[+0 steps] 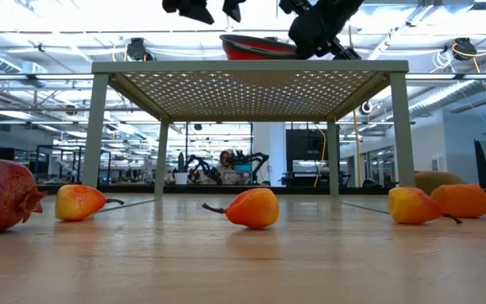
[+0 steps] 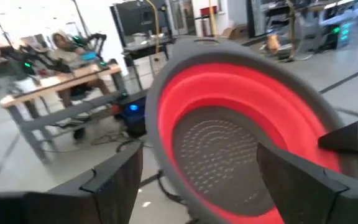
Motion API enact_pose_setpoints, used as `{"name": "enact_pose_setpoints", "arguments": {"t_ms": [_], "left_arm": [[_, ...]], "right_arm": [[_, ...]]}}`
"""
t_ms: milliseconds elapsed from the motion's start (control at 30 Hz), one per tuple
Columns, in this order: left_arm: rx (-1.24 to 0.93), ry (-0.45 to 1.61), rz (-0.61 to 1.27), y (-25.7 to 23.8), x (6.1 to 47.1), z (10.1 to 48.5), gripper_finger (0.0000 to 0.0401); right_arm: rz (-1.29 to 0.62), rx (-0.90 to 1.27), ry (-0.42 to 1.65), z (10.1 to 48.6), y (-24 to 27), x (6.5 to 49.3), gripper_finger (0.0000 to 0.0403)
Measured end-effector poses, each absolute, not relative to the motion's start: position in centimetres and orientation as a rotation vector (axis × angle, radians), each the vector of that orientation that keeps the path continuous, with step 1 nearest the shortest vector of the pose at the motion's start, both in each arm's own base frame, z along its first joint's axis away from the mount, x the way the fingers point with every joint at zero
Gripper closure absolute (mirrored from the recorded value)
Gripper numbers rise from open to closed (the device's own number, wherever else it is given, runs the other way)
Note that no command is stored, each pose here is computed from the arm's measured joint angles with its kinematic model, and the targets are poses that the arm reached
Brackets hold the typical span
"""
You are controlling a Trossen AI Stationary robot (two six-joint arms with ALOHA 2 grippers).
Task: Pick & Place Fruit
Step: Put the strainer on the shelf
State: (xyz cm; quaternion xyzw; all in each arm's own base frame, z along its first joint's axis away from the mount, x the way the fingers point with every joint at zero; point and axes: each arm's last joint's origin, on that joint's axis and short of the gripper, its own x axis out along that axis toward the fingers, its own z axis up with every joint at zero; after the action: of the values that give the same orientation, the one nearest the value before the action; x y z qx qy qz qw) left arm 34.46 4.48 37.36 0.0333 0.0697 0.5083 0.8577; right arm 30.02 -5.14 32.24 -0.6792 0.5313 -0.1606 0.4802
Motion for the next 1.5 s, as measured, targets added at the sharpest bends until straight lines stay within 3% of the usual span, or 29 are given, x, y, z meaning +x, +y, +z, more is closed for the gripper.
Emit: {"name": "enact_pose_setpoints", "arguments": {"t_ms": [533,1033,1500], "left_arm": [[0.032,0.152,1.027,5.8,34.4,37.1,0.0157],[-0.002,0.183,1.096,6.8,33.5,36.9,0.0160],[-0.165,0.160,0.970,8.1,33.6,36.5,0.0162]], "right_arm": [[-0.379,-1.709,1.297,32.3,-3.7,30.1,0.0390],[-0.396,-1.711,1.282,32.4,-3.2,30.2,0.0390],[-0.394,-1.744,1.234,32.8,-2.4,30.5,0.0390]]}}
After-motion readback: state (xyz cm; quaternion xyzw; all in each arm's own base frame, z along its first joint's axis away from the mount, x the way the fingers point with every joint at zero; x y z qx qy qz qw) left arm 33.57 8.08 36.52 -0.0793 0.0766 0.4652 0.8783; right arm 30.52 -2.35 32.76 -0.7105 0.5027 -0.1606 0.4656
